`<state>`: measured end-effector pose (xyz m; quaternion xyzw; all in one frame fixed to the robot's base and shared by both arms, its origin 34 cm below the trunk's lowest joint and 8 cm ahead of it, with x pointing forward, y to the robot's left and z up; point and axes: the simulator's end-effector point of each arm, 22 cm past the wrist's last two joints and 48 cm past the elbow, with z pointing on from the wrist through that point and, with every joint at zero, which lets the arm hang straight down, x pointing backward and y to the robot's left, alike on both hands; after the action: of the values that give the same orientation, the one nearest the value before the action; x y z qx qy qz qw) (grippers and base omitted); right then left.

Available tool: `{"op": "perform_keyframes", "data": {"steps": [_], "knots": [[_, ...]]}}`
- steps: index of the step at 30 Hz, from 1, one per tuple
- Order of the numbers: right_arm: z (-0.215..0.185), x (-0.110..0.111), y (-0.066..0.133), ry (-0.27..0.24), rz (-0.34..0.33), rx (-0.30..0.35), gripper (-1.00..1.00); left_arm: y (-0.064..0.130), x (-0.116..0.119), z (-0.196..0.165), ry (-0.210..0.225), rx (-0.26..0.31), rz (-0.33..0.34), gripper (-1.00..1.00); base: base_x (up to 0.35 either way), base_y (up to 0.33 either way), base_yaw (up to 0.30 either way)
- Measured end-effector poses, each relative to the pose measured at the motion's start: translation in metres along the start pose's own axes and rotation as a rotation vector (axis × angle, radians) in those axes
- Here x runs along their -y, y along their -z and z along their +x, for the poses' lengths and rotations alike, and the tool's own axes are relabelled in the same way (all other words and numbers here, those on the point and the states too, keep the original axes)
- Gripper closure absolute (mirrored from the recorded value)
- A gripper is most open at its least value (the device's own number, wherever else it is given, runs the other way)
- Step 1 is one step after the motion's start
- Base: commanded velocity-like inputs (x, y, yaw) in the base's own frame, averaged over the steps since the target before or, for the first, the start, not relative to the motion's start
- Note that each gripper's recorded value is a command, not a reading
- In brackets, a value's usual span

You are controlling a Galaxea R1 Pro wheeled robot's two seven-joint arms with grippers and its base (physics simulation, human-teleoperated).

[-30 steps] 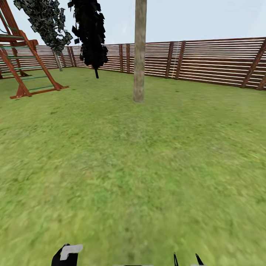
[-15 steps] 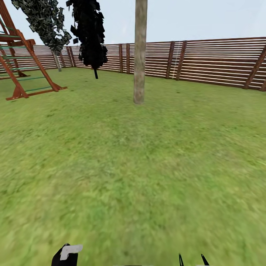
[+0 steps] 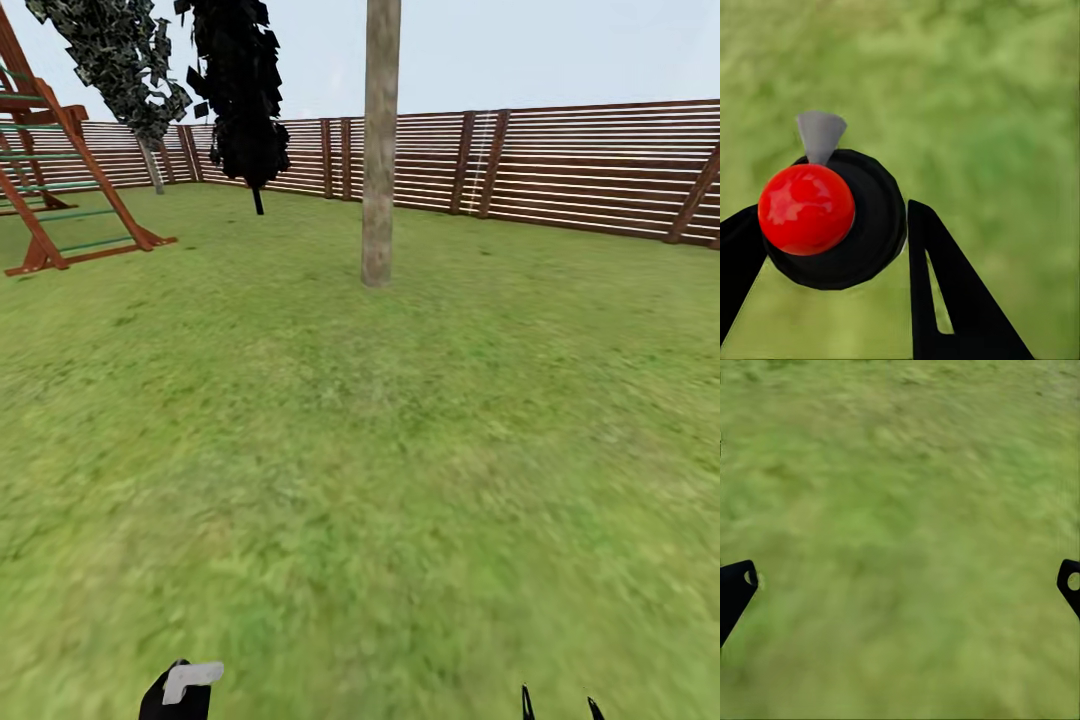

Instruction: In the garden, pick up the pesticide atomizer on the floor and spray pesticide onto both trees until each tree trunk is fully covered.

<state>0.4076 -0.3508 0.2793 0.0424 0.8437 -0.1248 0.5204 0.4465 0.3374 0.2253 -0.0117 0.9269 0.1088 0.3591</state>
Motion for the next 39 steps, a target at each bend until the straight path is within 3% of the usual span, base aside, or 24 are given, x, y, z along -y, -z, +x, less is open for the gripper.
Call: {"op": "perform_keyframes", "data": {"steps": [5, 10, 39], "knots": [[-0.002, -0.011, 0.0, -0.004, -0.028, 0.006, -1.0, 0.0, 0.0, 0.0, 0.001, -0.001, 0.0, 1.0, 0.341, 0.0, 0.0], [-0.032, -0.046, -0.013, -0.011, -0.149, 0.088, -1.0, 0.0, -0.001, 0.0, 0.0, 0.0, -0.002, 1.0, 0.341, 0.0, 0.0], [-0.027, -0.044, -0.011, -0.006, -0.151, 0.076, -1.0, 0.0, -0.001, 0.0, 0.0, 0.001, -0.001, 1.0, 0.341, 0.0, 0.0]]}}
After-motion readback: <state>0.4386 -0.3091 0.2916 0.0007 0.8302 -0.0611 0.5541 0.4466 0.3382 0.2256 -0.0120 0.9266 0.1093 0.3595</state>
